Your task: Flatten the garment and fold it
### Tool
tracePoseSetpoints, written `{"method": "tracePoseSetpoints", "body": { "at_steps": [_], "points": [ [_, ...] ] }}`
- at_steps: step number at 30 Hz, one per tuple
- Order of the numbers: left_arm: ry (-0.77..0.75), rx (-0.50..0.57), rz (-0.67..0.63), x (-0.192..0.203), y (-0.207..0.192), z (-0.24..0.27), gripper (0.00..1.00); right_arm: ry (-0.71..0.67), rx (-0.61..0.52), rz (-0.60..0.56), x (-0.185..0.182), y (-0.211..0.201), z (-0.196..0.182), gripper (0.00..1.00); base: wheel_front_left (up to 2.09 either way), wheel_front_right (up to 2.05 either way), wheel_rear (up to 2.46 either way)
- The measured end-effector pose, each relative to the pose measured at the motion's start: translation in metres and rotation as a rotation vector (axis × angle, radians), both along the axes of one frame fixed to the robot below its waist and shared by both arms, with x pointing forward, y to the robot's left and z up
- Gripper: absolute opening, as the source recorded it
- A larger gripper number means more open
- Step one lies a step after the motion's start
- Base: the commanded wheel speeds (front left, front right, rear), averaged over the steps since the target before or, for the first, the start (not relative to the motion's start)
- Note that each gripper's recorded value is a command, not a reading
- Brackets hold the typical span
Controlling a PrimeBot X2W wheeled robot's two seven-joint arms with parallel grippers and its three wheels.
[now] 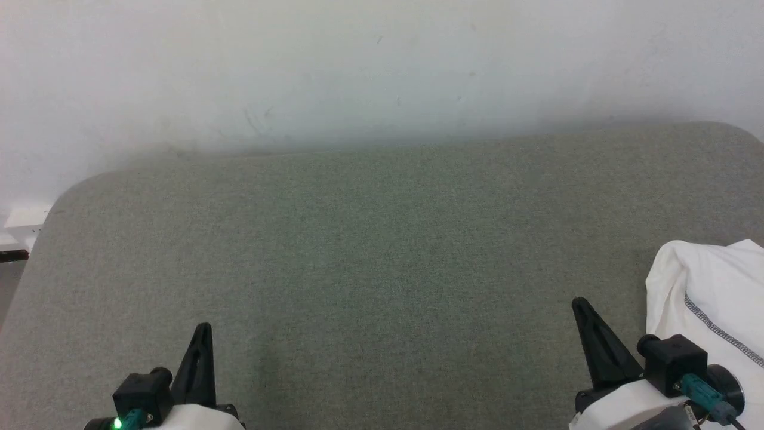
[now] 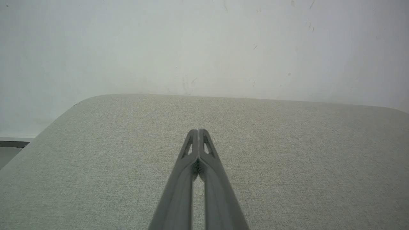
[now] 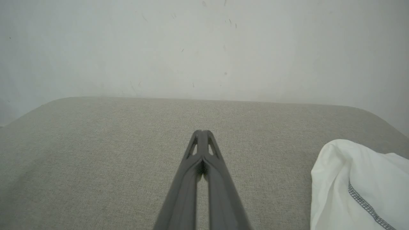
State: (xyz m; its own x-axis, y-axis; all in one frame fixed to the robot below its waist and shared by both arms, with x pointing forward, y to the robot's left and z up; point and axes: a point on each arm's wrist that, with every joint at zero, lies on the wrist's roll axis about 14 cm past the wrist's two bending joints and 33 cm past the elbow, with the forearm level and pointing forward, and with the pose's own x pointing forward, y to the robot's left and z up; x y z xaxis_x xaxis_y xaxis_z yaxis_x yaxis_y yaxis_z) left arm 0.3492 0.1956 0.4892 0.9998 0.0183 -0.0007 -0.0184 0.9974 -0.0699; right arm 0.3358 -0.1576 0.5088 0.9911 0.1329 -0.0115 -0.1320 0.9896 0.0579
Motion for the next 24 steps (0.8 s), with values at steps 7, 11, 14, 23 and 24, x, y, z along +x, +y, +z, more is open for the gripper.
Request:
{"method": "tracePoseSetpoints", "body": {
  "at_steps": [7,11,14,23,24],
  "points": [
    [0.008,0.013,-0.003,0.0002,-0.0010,0.0001,0.00,0.003,-0.006,-0.001,0.0021,-0.0007,0.0002,0.00,0.00,0.00,0.00],
    [0.012,0.018,-0.004,0.0005,-0.0018,0.0005,0.00,-0.003,-0.011,0.000,0.0044,-0.0006,0.0024,0.00,0.00,0.00,0.00],
    [0.008,0.017,-0.004,0.0017,-0.0027,0.0023,0.00,-0.002,-0.012,-0.001,0.0046,-0.0009,0.0022,0.00,0.00,0.00,0.00],
    [0.011,0.026,-0.006,0.0032,-0.0042,0.0044,0.00,0.002,-0.022,0.000,0.0067,-0.0012,0.0020,0.00,0.00,0.00,0.00],
    [0.013,0.026,-0.007,0.0033,-0.0043,0.0043,0.00,0.002,-0.024,0.000,0.0070,-0.0011,0.0022,0.00,0.00,0.00,0.00]
  ]
}}
